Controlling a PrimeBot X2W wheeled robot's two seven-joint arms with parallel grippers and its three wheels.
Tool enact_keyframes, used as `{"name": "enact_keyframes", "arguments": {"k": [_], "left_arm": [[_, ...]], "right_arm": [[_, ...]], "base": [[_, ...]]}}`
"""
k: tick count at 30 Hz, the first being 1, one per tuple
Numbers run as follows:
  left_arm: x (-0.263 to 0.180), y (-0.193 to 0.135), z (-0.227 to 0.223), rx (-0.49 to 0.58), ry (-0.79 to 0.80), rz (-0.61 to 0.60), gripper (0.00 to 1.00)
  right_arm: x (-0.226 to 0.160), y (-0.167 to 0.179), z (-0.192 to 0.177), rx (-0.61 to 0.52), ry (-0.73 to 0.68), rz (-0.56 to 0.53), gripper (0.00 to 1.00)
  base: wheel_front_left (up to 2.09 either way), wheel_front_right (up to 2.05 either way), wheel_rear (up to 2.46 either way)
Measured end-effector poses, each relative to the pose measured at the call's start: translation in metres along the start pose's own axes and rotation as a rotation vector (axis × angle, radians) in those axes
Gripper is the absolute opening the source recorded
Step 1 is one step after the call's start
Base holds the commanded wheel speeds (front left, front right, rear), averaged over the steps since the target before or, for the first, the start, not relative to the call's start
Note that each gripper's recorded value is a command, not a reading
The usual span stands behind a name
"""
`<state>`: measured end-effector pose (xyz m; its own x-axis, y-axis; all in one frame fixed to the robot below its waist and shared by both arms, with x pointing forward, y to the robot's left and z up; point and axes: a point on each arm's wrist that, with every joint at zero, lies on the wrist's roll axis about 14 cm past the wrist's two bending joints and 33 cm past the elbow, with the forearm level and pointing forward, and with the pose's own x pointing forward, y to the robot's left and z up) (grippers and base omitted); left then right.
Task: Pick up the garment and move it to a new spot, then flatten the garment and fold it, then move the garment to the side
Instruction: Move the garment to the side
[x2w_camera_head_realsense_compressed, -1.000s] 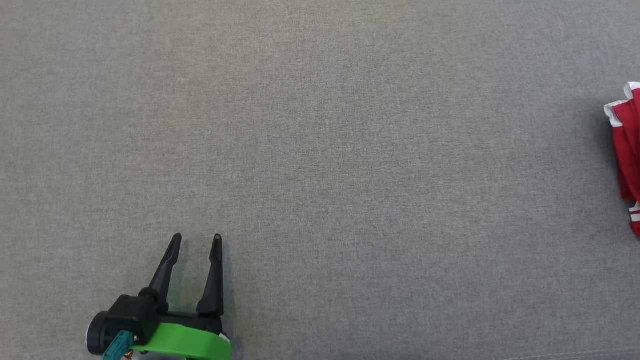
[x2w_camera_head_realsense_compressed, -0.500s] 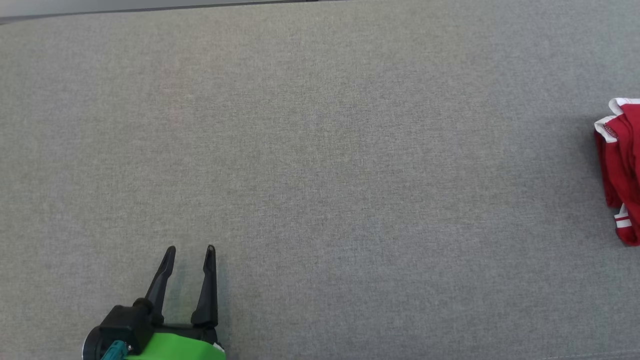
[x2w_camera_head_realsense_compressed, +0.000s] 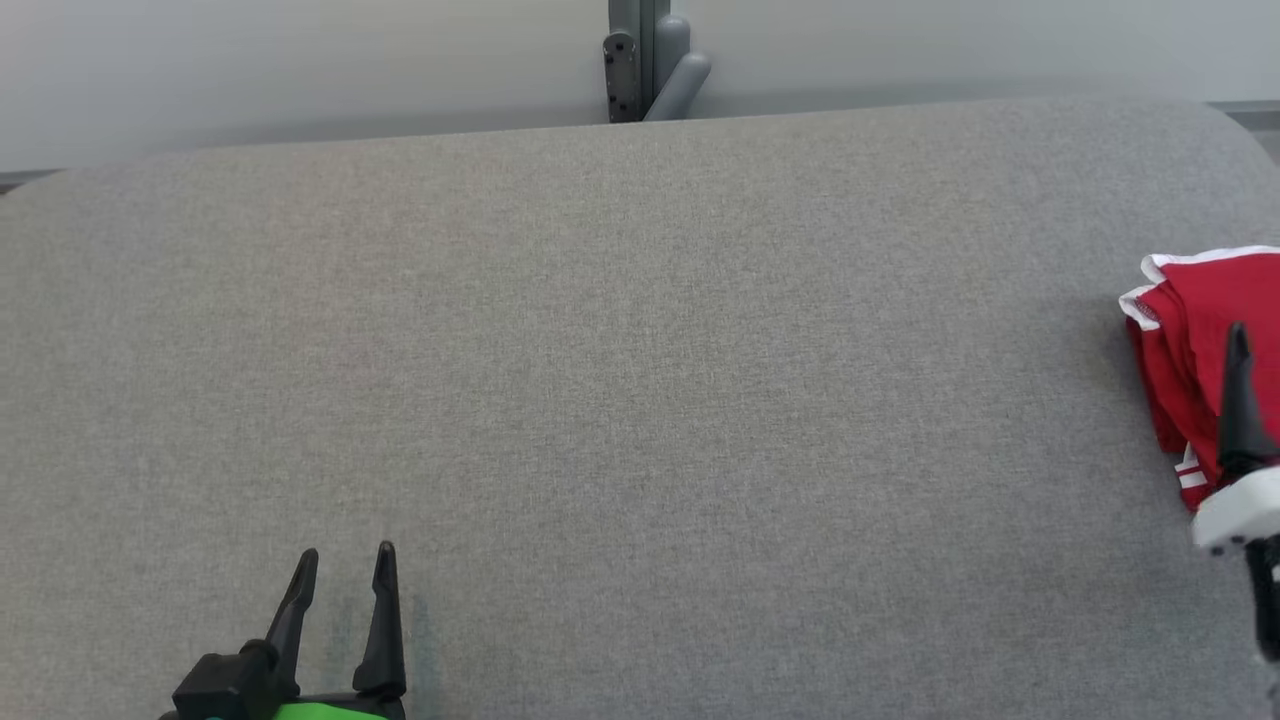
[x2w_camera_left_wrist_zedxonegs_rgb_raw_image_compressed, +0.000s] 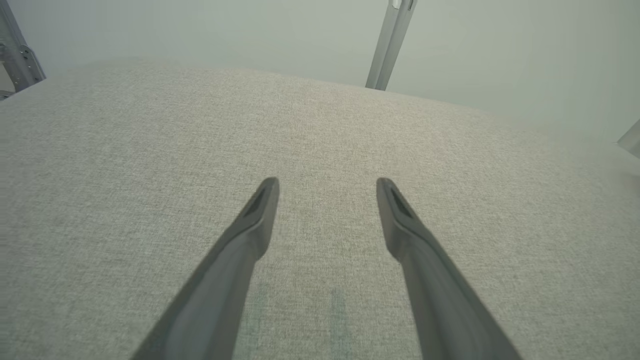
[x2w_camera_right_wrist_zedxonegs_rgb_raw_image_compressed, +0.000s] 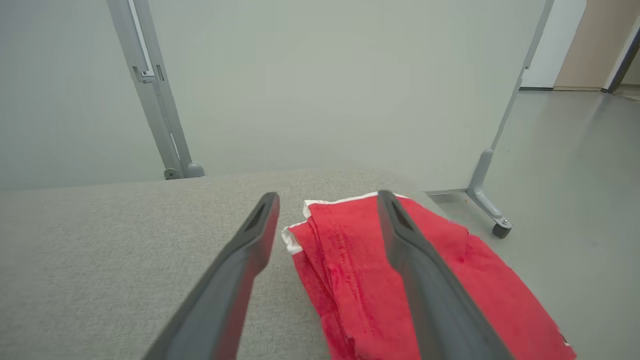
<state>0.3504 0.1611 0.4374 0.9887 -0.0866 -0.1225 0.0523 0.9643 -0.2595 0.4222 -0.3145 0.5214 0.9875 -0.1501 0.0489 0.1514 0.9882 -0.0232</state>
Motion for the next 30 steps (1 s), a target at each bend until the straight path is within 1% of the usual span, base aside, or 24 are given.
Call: {"name": "enact_keyframes", "arguments": {"k": [1, 4, 6, 9, 12, 16, 20, 30], "left_arm": [[-0.001, -0.001, 0.002, 0.003, -0.006, -0.002, 1.00], [-0.005, -0.004, 0.007, 0.011, -0.023, -0.014, 1.00], [-0.007, -0.007, 0.010, 0.015, -0.033, -0.021, 1.00], [-0.010, -0.006, 0.016, 0.016, -0.054, -0.017, 1.00], [-0.015, -0.007, 0.017, 0.017, -0.061, -0.020, 1.00], [-0.020, -0.007, 0.022, 0.017, -0.077, -0.018, 1.00], [-0.023, -0.006, 0.023, 0.012, -0.083, -0.012, 1.00], [-0.027, -0.003, 0.024, 0.005, -0.091, -0.004, 1.00]], "right_arm": [[-0.008, 0.005, -0.005, 0.017, 0.005, -0.002, 1.00], [-0.034, 0.023, -0.023, 0.004, 0.037, 0.015, 1.00], [-0.047, 0.036, -0.031, 0.031, 0.049, 0.028, 1.00], [-0.061, 0.057, -0.039, 0.062, 0.064, 0.058, 1.00], [-0.074, 0.067, -0.036, 0.039, 0.052, 0.080, 1.00], [-0.079, 0.077, -0.021, 0.030, 0.004, 0.098, 1.00], [-0.083, 0.083, -0.014, 0.025, -0.017, 0.110, 1.00], [-0.086, 0.090, -0.010, 0.016, -0.029, 0.128, 1.00]], "base": [[0.00, 0.00, 0.00], [0.00, 0.00, 0.00], [0.00, 0.00, 0.00], [0.00, 0.00, 0.00], [0.00, 0.00, 0.00], [0.00, 0.00, 0.00], [0.00, 0.00, 0.00], [0.00, 0.00, 0.00]]}}
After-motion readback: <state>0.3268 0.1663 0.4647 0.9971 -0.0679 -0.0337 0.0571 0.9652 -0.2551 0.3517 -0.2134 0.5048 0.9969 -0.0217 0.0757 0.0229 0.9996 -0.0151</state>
